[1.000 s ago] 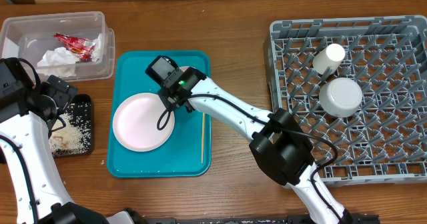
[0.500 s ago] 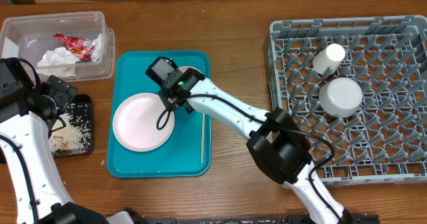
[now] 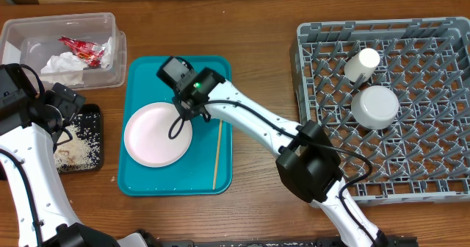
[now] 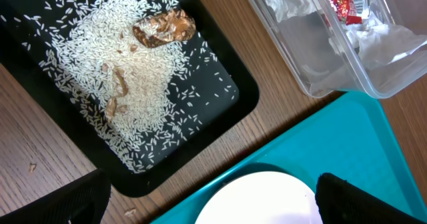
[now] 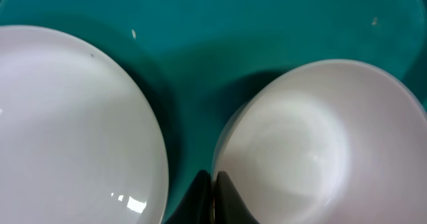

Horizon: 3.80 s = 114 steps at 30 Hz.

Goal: Sort waste into correct bins and load items into the dishwasher
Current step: 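Lift the pink saucer and carry it right to the rack's front, then set the saucer upside down in the rack and open the right gripper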

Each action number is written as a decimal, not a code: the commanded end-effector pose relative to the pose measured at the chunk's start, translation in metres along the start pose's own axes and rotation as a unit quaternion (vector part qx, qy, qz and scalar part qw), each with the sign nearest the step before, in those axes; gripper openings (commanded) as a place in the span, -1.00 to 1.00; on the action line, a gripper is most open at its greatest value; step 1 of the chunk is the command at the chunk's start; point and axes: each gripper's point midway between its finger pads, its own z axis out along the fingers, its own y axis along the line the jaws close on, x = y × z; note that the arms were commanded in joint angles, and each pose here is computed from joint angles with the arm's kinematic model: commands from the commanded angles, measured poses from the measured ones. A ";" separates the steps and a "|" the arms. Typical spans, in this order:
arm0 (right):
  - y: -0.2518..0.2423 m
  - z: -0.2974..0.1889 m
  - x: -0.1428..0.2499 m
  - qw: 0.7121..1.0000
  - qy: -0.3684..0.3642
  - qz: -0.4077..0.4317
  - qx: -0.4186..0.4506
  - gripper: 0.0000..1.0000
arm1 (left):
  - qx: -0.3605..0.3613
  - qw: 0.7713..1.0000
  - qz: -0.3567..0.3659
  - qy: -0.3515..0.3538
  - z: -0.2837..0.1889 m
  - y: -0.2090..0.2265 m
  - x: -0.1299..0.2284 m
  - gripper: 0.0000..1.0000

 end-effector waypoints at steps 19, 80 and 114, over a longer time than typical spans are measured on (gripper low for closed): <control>-0.232 -0.321 -0.022 0.949 -0.176 0.246 0.085 -0.92 | 0.004 1.000 -0.005 -0.002 -0.001 -0.002 -0.002 0.99; -0.321 -0.224 0.262 0.763 -0.194 0.532 -0.312 -0.78 | 0.004 1.000 -0.004 -0.002 -0.001 -0.002 -0.002 1.00; -0.364 -0.255 0.310 0.783 -0.120 0.609 -0.034 -0.92 | 0.004 1.000 -0.005 -0.002 -0.001 -0.002 -0.002 1.00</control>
